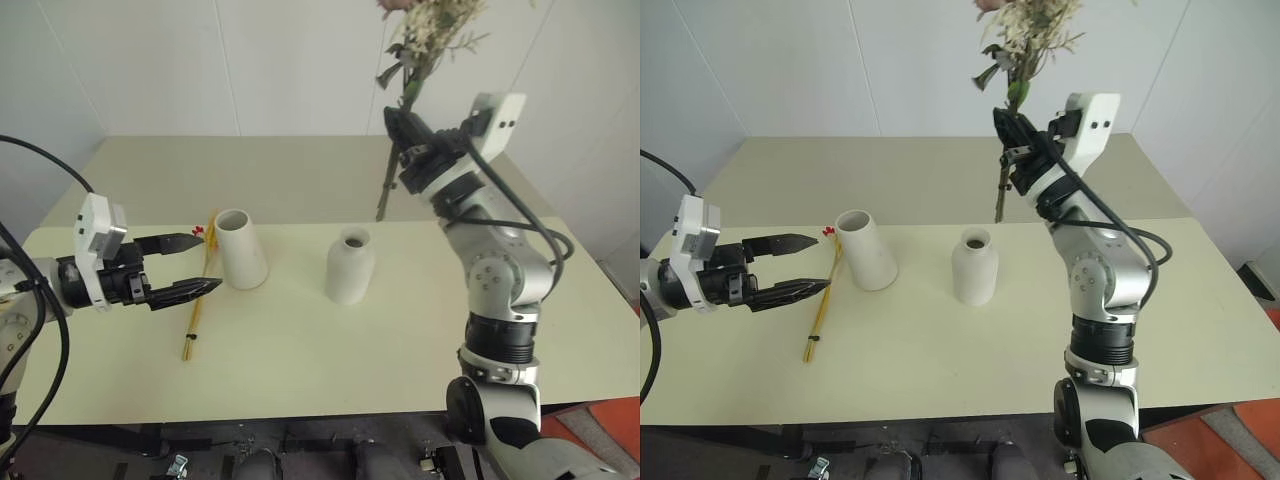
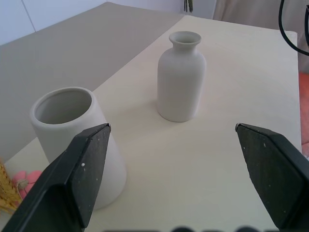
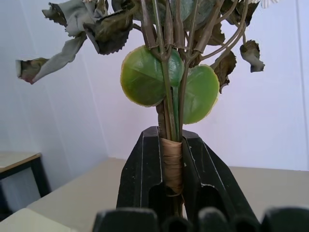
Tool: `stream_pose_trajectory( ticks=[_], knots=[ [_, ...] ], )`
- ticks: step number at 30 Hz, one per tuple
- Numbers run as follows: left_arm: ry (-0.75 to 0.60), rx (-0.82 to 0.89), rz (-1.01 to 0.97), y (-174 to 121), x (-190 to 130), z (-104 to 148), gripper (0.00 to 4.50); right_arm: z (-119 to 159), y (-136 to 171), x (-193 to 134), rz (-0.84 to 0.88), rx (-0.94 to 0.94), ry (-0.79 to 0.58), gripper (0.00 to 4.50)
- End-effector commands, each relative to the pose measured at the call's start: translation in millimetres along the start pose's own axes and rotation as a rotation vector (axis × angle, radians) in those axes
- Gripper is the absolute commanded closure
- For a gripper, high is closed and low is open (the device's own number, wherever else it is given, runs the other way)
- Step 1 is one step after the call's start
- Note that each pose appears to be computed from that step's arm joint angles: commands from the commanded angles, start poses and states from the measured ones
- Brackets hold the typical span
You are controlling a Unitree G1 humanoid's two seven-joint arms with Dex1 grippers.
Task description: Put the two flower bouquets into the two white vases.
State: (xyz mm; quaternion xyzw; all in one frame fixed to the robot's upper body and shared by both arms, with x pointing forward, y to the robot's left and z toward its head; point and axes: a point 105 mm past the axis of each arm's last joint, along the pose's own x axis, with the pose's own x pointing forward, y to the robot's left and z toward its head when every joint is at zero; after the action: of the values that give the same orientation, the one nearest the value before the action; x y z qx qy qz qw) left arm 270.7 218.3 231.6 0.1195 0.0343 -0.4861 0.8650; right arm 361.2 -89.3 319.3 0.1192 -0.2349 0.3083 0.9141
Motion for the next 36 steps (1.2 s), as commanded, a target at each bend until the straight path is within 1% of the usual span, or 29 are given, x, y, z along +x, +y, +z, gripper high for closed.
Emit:
stream_pose_trajectory(
  ticks=[1,9,16,22,28,30,32,36],
  knots=[
    [-0.003,0.055,0.006,-1,-4,10,0.0,16,16,1,0.05,-0.04,-0.081,4.28],
    [0.006,0.058,0.016,-3,-7,10,0.0,-4,19,-3,0.064,-0.03,-0.039,4.28],
    [0.01,0.061,0.018,-2,-7,11,0.0,-31,23,-10,0.066,-0.047,0.01,4.28],
    [0.016,0.06,0.017,-3,-6,11,0.0,-38,26,-10,0.053,-0.051,0.012,4.28],
    [0.022,0.061,0.021,-2,-7,11,0.0,-54,26,-22,0.037,-0.051,0.047,4.28],
    [0.023,0.062,0.025,-1,-8,11,0.0,-59,26,-27,0.033,-0.053,0.061,3.55],
    [0.023,0.063,0.029,-1,-8,11,0.0,-62,26,-31,0.031,-0.056,0.07,3.05],
    [0.022,0.063,0.038,0,-8,11,0.0,-63,24,-36,0.022,-0.077,0.08,1.61]
  ],
)
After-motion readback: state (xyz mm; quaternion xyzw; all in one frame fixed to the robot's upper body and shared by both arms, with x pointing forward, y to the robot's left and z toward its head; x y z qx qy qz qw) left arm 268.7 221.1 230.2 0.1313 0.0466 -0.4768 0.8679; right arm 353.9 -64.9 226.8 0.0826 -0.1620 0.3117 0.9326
